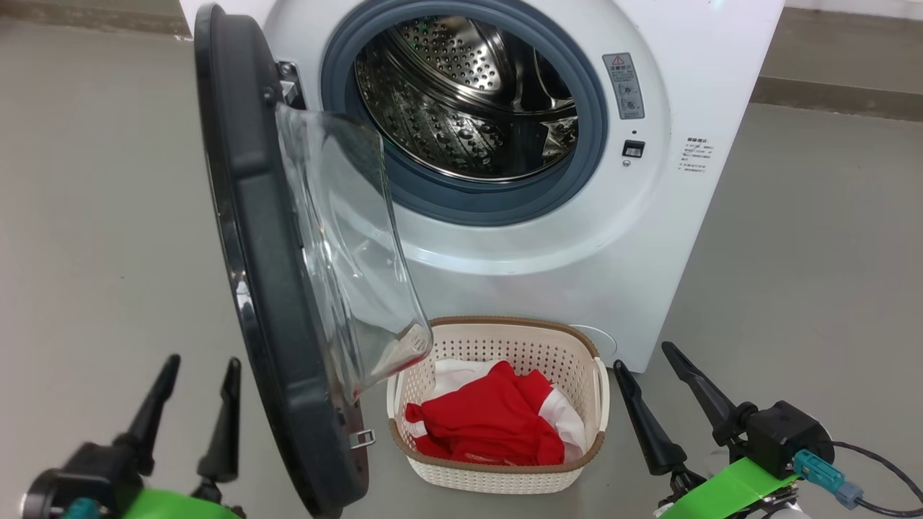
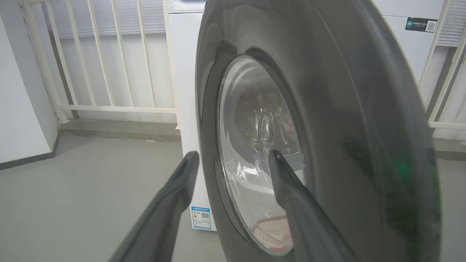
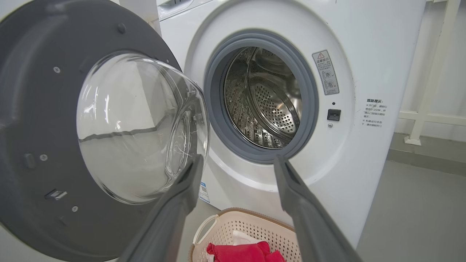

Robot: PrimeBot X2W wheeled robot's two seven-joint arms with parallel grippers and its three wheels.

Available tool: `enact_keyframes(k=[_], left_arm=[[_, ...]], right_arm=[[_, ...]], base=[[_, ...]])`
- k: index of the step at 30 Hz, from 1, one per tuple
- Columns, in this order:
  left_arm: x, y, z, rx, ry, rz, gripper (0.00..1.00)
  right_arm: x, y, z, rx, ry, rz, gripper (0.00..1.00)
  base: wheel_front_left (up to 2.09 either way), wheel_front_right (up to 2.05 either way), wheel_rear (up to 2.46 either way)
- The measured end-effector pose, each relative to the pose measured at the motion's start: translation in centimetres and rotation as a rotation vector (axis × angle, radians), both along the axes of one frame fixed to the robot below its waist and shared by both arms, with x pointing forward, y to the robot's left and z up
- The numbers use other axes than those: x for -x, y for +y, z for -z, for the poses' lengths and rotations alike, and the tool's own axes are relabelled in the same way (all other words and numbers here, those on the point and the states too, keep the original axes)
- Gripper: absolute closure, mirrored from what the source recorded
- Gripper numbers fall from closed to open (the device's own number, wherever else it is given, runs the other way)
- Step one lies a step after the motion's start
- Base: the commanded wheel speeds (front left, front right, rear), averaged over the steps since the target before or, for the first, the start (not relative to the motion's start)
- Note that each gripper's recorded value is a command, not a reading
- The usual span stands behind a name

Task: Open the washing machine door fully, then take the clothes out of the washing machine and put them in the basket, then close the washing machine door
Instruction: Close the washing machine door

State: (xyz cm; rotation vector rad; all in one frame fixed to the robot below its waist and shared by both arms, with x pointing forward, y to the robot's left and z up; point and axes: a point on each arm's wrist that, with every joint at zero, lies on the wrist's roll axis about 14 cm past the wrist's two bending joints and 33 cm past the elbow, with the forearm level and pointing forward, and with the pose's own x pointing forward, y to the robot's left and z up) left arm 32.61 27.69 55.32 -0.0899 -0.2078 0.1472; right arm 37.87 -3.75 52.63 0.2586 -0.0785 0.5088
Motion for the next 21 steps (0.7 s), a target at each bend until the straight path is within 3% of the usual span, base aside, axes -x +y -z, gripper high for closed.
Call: enact_keyframes(k=[3,21], left_arm=[[0.5,-0.4,1.2,-0.042,0.040,-0.012,0.00],[1.2,0.3,2.0,-0.043,0.055,-0.081,0.00]], right_arm=[[0.0,-0.1,0.1,0.000,0.002,0.001,0.00],[-0.1,0.0,0.0,-0.002,0.002,0.003,0.00]], base=[[0.00,0.00,0.00],[0.00,0.00,0.00]])
